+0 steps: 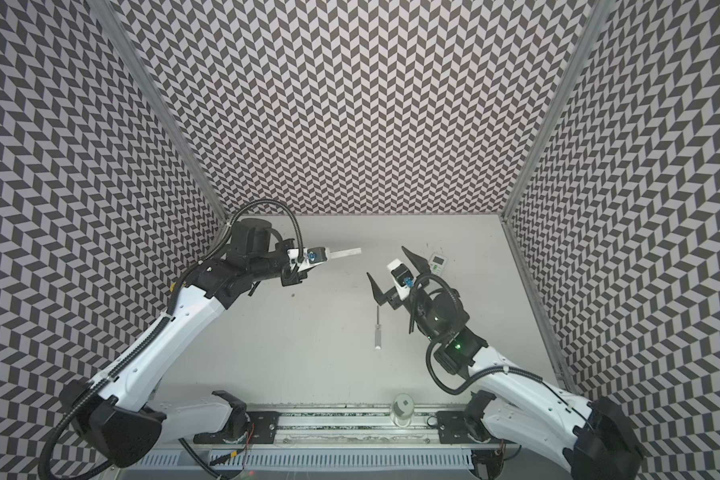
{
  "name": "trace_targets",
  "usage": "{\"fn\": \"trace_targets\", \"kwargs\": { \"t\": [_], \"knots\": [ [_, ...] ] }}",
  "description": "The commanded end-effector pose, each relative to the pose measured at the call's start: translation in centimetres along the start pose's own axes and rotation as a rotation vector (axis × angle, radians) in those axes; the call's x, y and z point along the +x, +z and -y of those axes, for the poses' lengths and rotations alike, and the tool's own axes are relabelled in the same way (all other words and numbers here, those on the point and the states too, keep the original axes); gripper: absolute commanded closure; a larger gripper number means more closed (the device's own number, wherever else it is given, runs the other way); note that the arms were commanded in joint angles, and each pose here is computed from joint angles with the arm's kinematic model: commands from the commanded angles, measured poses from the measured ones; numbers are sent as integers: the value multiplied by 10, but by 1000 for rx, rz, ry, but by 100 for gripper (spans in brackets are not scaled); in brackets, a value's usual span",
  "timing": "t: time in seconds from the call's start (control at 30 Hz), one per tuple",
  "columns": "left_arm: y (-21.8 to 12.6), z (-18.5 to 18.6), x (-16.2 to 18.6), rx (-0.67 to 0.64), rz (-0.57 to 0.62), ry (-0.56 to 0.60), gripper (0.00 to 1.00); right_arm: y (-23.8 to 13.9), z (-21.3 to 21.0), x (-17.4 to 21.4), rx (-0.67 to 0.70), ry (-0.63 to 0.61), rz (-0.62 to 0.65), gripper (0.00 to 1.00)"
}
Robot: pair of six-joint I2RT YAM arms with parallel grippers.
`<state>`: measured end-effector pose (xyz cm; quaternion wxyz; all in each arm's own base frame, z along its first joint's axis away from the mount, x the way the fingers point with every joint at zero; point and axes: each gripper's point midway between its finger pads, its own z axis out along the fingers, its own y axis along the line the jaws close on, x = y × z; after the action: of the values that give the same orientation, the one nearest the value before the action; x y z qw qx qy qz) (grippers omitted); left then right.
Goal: Unload the batteries from the remote control
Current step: 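Grasp the remote's display end with the left gripper while the right gripper releases, then hold the remote with the left gripper while the right gripper reaches its battery cover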
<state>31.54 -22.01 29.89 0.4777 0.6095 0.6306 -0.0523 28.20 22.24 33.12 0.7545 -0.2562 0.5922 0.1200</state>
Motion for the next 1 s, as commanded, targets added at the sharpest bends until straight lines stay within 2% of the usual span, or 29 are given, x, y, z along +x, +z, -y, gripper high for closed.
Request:
{"fn": "trace_targets", "kwargs": {
  "t": [0.0,0.17,0.3,0.43,0.6,0.73,0.83,0.97],
  "knots": [
    [-1,16,9,59,-55,-367,100,4,20,-17,101,95,32,1],
    [6,28,21,61,-6,-611,100,17,18,-2,104,139,-60,0],
    [8,23,51,53,7,-824,100,22,13,7,90,144,-92,0],
    [10,29,65,71,29,-912,100,29,1,20,38,142,-136,0],
    [9,47,81,136,102,-1082,100,37,-18,32,-46,184,-175,1],
    [13,67,83,213,148,-1108,100,39,-33,32,-126,274,-213,0],
    [12,74,81,252,179,-1108,100,33,-45,30,-200,421,-230,0],
    [12,70,90,219,184,-1156,100,29,-70,43,-311,567,-304,1]
  ]
}}
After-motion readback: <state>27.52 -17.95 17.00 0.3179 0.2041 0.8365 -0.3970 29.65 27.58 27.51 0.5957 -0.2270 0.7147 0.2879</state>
